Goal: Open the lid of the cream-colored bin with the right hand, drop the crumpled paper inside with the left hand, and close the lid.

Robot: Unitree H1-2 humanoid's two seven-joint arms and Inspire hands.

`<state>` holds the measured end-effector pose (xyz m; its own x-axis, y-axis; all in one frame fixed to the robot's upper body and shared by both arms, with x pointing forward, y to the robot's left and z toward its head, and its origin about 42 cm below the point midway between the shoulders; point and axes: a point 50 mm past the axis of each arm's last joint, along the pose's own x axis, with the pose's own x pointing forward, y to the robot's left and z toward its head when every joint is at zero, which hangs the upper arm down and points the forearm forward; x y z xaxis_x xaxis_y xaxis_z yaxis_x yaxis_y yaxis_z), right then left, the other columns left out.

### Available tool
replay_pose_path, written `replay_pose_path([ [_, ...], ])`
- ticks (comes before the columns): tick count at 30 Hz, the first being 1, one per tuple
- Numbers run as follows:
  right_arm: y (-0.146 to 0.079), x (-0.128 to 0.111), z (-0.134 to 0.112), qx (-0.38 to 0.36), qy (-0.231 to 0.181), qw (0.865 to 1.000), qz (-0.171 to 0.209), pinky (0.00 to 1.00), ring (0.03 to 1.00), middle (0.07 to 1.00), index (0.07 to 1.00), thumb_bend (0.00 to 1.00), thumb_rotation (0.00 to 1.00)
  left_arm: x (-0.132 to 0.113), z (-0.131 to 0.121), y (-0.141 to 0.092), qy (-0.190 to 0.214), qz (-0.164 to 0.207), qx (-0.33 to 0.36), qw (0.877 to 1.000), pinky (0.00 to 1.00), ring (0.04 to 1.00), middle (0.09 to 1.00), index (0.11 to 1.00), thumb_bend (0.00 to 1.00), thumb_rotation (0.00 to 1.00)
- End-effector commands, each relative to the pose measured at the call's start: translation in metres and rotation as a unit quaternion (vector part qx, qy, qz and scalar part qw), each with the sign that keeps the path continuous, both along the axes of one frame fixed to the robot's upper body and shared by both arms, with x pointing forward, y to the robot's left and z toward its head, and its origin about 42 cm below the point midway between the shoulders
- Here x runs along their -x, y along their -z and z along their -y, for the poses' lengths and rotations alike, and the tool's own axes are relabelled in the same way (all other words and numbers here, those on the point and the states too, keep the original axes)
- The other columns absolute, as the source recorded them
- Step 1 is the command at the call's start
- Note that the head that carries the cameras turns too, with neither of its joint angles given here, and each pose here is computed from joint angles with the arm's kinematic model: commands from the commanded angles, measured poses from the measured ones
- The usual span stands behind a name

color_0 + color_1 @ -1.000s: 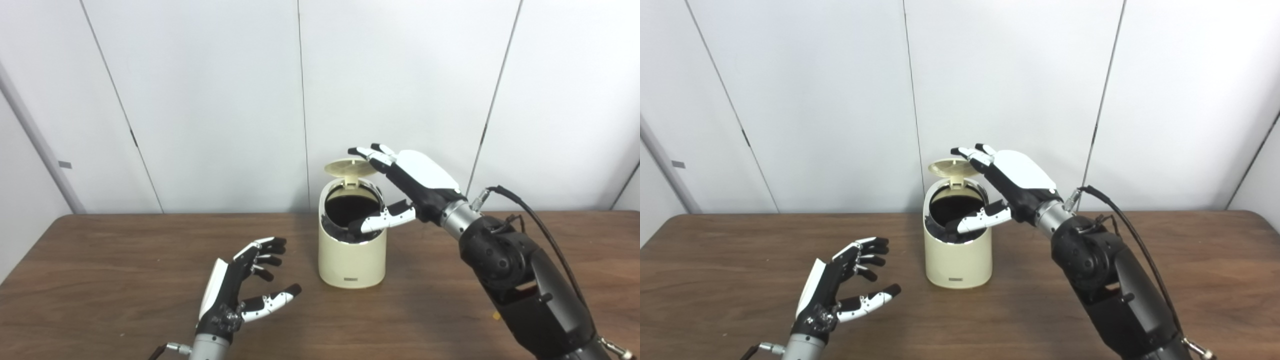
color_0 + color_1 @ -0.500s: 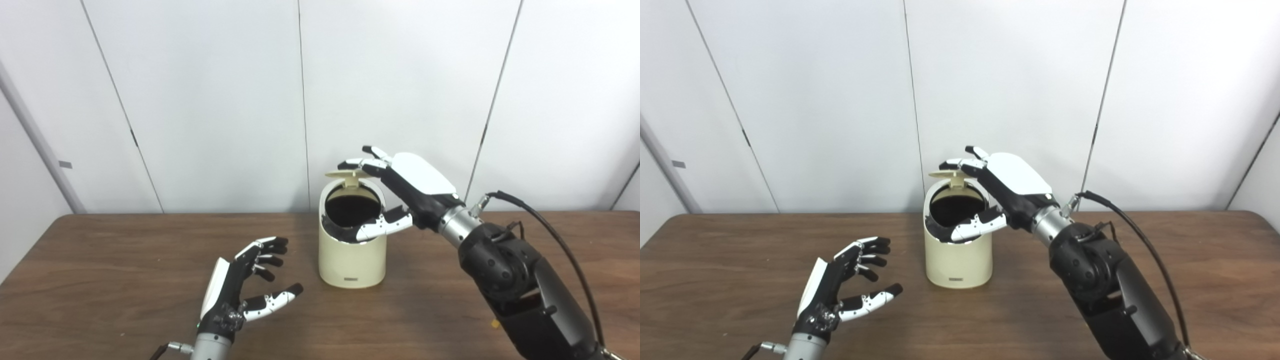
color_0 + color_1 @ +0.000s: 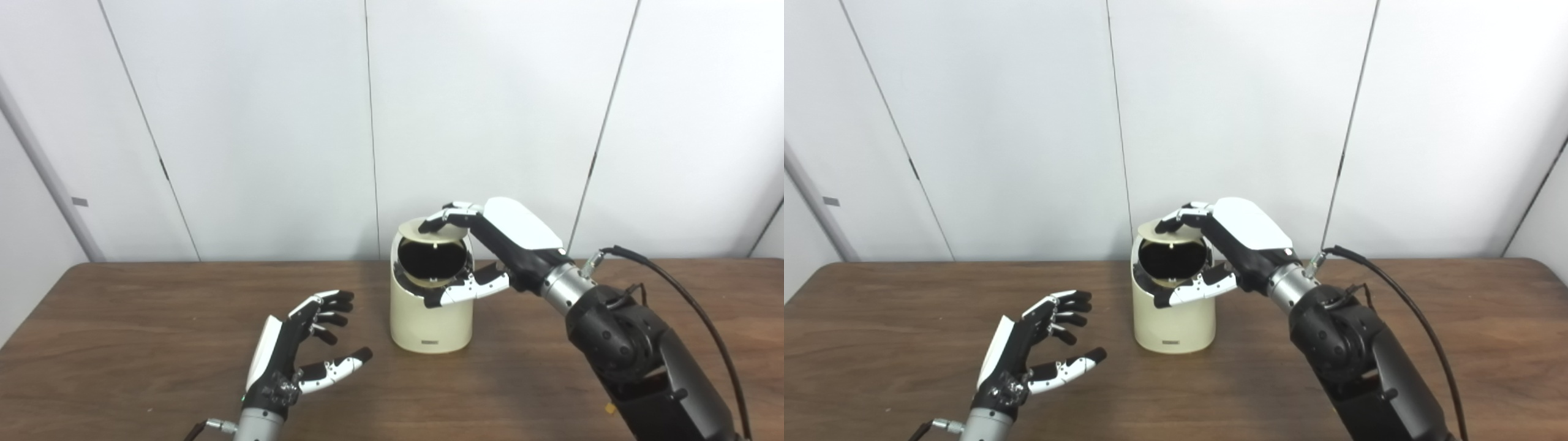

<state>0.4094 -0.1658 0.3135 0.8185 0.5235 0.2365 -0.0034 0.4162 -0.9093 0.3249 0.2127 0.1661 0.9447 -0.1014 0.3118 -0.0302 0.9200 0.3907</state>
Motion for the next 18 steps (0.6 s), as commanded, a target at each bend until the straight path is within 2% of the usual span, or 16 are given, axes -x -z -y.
replay_pose_path([
  [1, -0.019, 0.003, 0.002, -0.005, -0.007, 0.999, 0.046, 0.79, 0.873, 0.734, 0.715, 0.76, 0.54, -0.004, 0.003, -0.019, 0.007, 0.041, 0.003, 0.999, 0.53, 0.665, 0.722, 0.748, 0.69, 0.08],
  [11, -0.011, 0.005, 0.005, 0.0, -0.011, 1.0, 0.025, 0.89, 0.884, 0.735, 0.713, 0.77, 0.52, -0.003, 0.006, -0.019, 0.007, 0.039, 0.006, 0.999, 0.53, 0.66, 0.713, 0.739, 0.69, 0.05],
  [18, -0.006, 0.007, 0.005, 0.009, -0.016, 1.0, 0.009, 0.9, 0.888, 0.728, 0.71, 0.77, 0.52, -0.003, 0.006, -0.019, 0.005, 0.038, 0.003, 0.999, 0.54, 0.666, 0.718, 0.744, 0.69, 0.06],
])
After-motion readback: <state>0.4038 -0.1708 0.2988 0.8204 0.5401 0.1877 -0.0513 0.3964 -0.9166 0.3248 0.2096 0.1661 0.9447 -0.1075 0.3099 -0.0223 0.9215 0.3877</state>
